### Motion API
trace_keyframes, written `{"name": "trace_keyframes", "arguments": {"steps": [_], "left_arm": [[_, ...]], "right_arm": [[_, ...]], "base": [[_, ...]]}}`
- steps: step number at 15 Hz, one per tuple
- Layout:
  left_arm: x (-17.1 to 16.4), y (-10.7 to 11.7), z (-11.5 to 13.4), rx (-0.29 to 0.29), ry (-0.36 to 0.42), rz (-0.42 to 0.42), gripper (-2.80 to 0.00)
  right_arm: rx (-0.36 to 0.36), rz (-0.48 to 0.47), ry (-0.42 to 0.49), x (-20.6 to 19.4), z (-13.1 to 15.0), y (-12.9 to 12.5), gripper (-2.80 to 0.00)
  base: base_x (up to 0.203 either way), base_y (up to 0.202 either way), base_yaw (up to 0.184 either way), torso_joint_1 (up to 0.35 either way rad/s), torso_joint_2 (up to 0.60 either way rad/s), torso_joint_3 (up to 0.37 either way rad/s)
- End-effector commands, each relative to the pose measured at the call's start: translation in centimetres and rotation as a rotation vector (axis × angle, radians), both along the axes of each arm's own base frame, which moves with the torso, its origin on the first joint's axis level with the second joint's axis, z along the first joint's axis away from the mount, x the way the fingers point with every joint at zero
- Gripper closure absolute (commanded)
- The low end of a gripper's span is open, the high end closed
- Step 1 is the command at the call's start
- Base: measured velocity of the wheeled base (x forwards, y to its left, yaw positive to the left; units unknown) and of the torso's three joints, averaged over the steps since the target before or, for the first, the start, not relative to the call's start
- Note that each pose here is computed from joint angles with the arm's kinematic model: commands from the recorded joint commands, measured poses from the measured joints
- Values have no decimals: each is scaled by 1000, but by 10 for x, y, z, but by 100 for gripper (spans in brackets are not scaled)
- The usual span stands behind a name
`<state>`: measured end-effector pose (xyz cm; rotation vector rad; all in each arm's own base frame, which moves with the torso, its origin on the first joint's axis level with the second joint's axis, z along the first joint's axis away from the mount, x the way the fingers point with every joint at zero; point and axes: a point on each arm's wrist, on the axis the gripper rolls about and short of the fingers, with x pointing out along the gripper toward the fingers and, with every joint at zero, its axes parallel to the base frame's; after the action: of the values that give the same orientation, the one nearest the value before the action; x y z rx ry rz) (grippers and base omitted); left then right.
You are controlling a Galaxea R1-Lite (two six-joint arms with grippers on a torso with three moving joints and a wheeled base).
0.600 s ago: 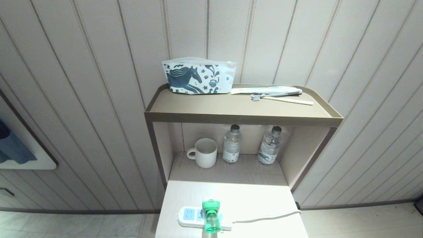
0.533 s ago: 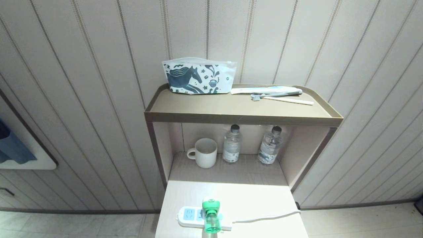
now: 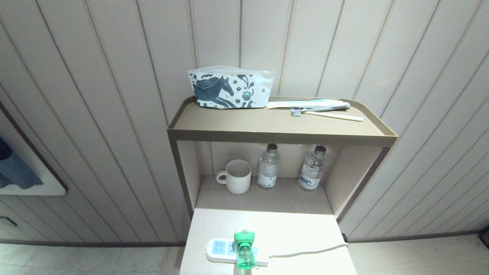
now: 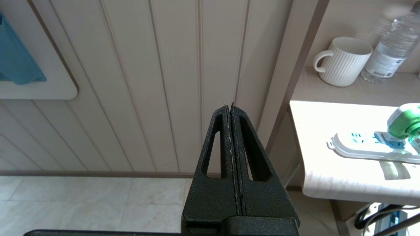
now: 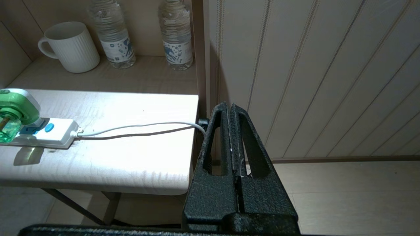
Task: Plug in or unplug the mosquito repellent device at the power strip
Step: Hold the socket with your left hand and unplug it with your right hand
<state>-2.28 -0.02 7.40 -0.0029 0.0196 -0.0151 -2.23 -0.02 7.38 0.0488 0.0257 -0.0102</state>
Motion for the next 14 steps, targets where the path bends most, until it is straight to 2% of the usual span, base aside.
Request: {"name": "trace_keyframes", "arguments": {"steps": [1, 4, 14], "left_arm": [[0, 0, 0, 0, 3, 0, 0], [0, 0, 0, 0, 3, 0, 0], [0, 0, 0, 0, 1, 0, 0]], "right_arm": [[0, 0, 2, 0, 0, 0, 0], [0, 0, 2, 0, 0, 0, 0], [0, -1, 0, 0, 0, 0, 0]], "base": [[0, 0, 0, 0, 0, 0], [-5, 100, 2, 1, 3, 2], [0, 195, 0, 3, 2, 3]]}}
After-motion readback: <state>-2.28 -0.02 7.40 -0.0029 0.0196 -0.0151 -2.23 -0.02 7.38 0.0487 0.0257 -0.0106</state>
